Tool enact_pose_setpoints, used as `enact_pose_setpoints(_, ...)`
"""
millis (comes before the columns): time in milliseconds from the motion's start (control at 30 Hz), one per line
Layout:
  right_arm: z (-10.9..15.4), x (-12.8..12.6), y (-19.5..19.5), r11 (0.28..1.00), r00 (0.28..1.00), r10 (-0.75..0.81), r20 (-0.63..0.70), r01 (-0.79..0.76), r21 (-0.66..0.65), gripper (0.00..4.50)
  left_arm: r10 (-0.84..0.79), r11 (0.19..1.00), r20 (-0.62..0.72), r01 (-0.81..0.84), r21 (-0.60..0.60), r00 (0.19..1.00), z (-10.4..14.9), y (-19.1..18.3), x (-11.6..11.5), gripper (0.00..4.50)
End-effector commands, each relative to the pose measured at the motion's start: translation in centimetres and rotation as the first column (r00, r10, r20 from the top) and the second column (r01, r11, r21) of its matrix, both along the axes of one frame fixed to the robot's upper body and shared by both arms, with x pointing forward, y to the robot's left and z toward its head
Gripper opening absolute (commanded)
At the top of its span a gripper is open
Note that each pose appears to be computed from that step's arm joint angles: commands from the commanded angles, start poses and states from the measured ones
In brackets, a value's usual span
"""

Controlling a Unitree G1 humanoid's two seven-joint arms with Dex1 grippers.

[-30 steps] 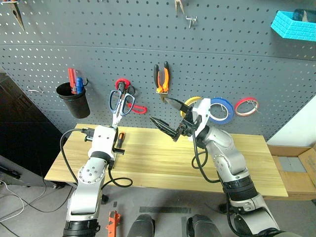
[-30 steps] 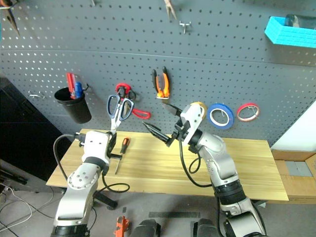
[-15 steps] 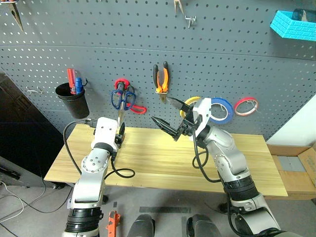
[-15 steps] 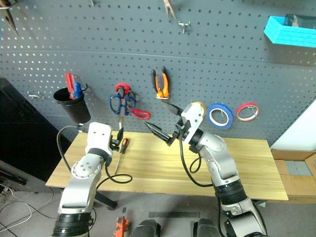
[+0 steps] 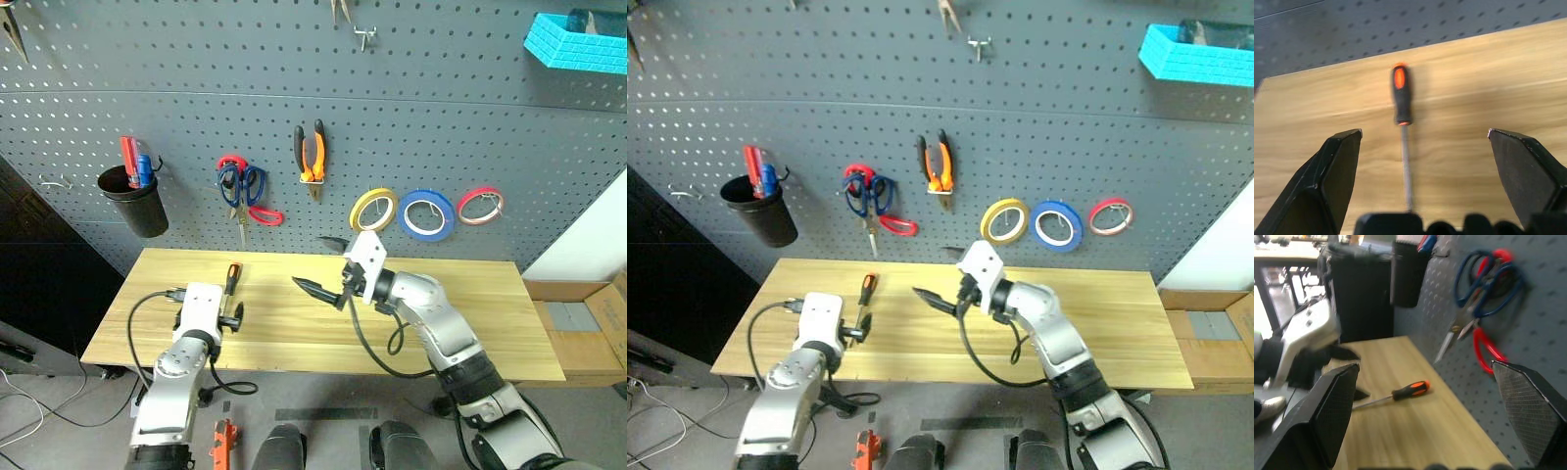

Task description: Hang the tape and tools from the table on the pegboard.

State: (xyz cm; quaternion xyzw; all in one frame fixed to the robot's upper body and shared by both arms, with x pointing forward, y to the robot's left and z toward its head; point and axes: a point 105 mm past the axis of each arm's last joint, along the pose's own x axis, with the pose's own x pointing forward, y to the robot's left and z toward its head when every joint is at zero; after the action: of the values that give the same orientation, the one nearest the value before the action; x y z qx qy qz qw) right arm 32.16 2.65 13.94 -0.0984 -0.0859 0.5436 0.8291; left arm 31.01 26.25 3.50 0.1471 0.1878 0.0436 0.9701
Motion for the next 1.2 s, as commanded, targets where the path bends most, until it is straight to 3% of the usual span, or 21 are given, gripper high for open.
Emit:
enact_pose_setpoints(33,2.1,-0.4,2.6,0.999,0.996,0.042,0.080,-0.045,0.029,4.50,0.039,0.999,0.040,-0.040,0.021,0.998,1.7,2.3,1.9,4.44)
enact_pose_setpoints(300,3.9,0.2,4.7,0.998,0.998,0.014,0.066,-0.018,0.066,4.50,-0.057,0.998,0.013,0.057,-0.014,0.998,1.4,2.2,5.6,4.44)
enact_pose_setpoints(700,3.3,-0.4,4.3,0.997,1.000,-0.015,0.014,0.014,0.073,4.50,-0.070,0.996,-0.069,0.066,-0.068,0.995,-1.3,2.8,7.7,4.44)
enact_pose_setpoints(800,2.9,-0.5,4.0,0.997,1.000,-0.029,0.006,0.029,0.066,4.50,-0.079,0.994,-0.074,0.073,-0.078,0.994,-1.3,2.9,7.9,4.00)
enact_pose_setpoints(1100,3.4,0.0,4.0,0.996,0.999,-0.047,0.018,0.046,0.073,4.50,-0.094,0.992,-0.056,0.088,-0.091,0.994,-0.5,2.5,8.4,0.82)
enact_pose_setpoints(1133,3.5,0.0,4.0,0.996,0.999,-0.046,0.025,0.044,0.073,4.50,-0.093,0.992,-0.053,0.088,-0.088,0.994,-0.5,2.6,8.4,0.60)
enact_pose_setpoints(1200,3.6,0.1,3.8,0.996,0.998,-0.045,0.032,0.042,0.076,4.50,-0.094,0.993,-0.044,0.091,-0.070,0.995,-0.2,2.5,8.4,0.60)
